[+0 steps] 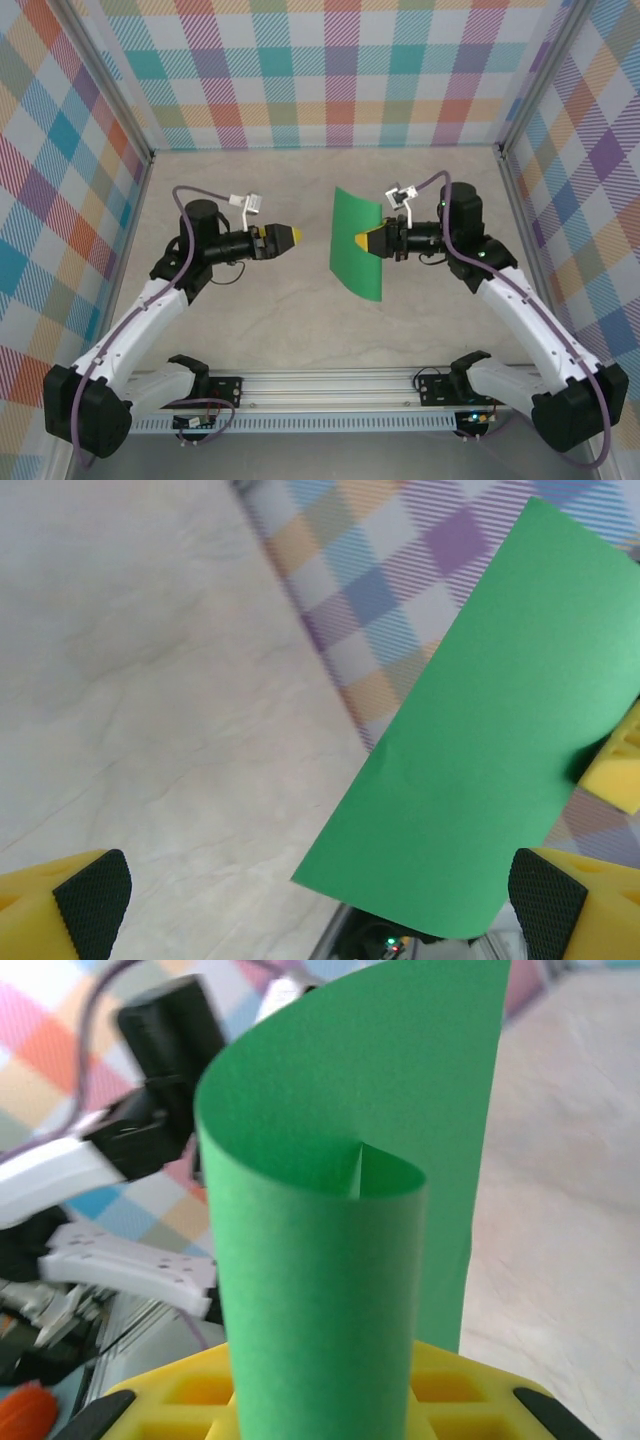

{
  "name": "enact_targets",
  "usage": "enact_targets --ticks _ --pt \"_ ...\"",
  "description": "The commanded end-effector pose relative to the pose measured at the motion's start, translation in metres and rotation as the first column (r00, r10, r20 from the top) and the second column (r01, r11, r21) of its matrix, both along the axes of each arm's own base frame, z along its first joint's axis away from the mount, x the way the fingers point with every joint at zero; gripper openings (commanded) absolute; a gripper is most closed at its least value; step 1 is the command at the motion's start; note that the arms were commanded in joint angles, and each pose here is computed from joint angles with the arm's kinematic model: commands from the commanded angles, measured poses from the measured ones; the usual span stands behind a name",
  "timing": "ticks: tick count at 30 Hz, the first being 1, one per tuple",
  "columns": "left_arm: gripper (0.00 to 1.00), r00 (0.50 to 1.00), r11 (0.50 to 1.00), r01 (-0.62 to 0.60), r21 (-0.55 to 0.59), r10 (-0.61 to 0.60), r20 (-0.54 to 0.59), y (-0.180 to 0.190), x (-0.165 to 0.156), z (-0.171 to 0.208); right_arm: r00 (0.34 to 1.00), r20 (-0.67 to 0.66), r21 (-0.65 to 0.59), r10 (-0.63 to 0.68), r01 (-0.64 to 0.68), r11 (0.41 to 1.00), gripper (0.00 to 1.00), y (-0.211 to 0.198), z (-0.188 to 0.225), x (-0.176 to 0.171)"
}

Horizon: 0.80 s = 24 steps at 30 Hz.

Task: Fold a paper plane with a square sheet of paper (fold left side to right side)
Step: Place a square sheet of paper at the center of the table.

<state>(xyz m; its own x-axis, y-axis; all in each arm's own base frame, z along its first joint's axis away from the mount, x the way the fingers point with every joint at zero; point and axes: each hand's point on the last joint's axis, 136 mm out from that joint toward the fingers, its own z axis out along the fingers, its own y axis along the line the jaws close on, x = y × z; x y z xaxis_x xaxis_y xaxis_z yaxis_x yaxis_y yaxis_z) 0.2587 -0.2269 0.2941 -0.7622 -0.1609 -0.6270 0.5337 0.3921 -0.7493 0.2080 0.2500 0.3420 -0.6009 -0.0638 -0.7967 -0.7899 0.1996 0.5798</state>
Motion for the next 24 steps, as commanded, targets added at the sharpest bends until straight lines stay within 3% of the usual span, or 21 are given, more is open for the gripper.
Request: enact_targets --ticks 1,5,12,24 --pt "1.0 0.968 0.983 0.175 -0.049 -0.163 0.189 -0.01 -0.026 0.051 0.986 0.044 0.047 0.162 -0.164 0.985 0.27 -0.001 0.033 -0.033" --pt "1.0 0.935 0.963 0.264 -0.05 -0.242 0.257 -0.021 -0.041 0.071 0.975 0.094 0.071 0.203 -0.21 0.975 0.27 -0.003 0.06 -0.045" --pt "0.98 0.873 0.923 0.382 -0.052 -0.342 0.348 -0.041 -0.067 0.093 0.975 0.102 0.076 0.195 -0.203 0.976 0.27 -0.002 0.067 -0.043" --pt "0.92 0.876 0.933 0.36 -0.006 -0.336 0.345 -0.038 -0.069 0.086 0.981 0.147 0.017 0.127 -0.131 0.991 0.27 -0.015 0.059 -0.05"
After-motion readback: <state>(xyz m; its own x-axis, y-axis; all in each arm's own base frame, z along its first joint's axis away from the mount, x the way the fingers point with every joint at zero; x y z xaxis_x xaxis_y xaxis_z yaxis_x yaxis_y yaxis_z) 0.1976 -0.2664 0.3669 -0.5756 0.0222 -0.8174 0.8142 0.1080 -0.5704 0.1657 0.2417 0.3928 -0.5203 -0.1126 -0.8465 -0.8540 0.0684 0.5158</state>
